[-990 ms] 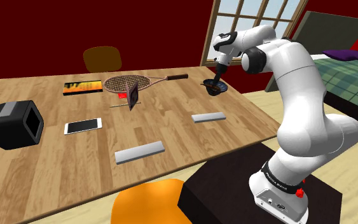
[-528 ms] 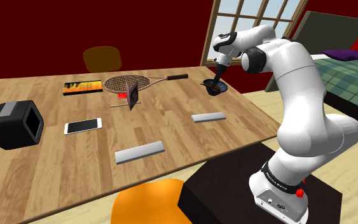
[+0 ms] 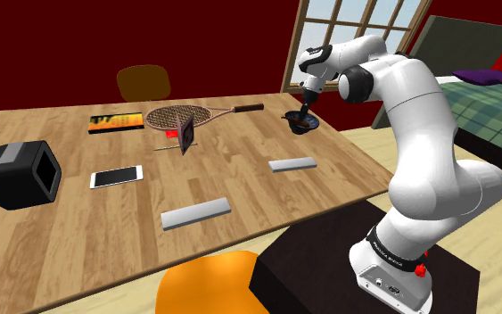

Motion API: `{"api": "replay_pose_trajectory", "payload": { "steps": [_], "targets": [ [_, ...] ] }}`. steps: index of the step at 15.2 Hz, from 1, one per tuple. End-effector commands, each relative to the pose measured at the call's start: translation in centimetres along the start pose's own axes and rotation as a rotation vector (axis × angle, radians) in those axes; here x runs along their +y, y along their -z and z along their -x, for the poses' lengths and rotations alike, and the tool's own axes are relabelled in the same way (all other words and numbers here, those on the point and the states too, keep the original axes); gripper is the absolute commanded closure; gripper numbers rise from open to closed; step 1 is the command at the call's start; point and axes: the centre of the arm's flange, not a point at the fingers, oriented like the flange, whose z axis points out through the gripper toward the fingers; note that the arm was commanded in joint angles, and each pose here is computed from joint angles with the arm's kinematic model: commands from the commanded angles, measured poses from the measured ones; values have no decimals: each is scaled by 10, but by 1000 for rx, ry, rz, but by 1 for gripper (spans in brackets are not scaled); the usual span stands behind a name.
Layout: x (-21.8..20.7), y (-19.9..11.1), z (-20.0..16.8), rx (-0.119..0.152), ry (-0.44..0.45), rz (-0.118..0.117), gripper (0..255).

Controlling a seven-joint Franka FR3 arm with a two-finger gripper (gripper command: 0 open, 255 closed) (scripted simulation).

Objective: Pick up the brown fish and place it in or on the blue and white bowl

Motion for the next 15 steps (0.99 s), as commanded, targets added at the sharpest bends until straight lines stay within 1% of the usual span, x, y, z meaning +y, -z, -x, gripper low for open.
{"api": "replay_pose_trajectory", "payload": {
  "steps": [1, 3, 15],
  "targets": [
    [0, 0, 0, 0, 0, 0, 255],
    [0, 0, 0, 0, 0, 0, 255],
    [-26, 58, -5, 0, 0, 0, 255]
  ]
}}
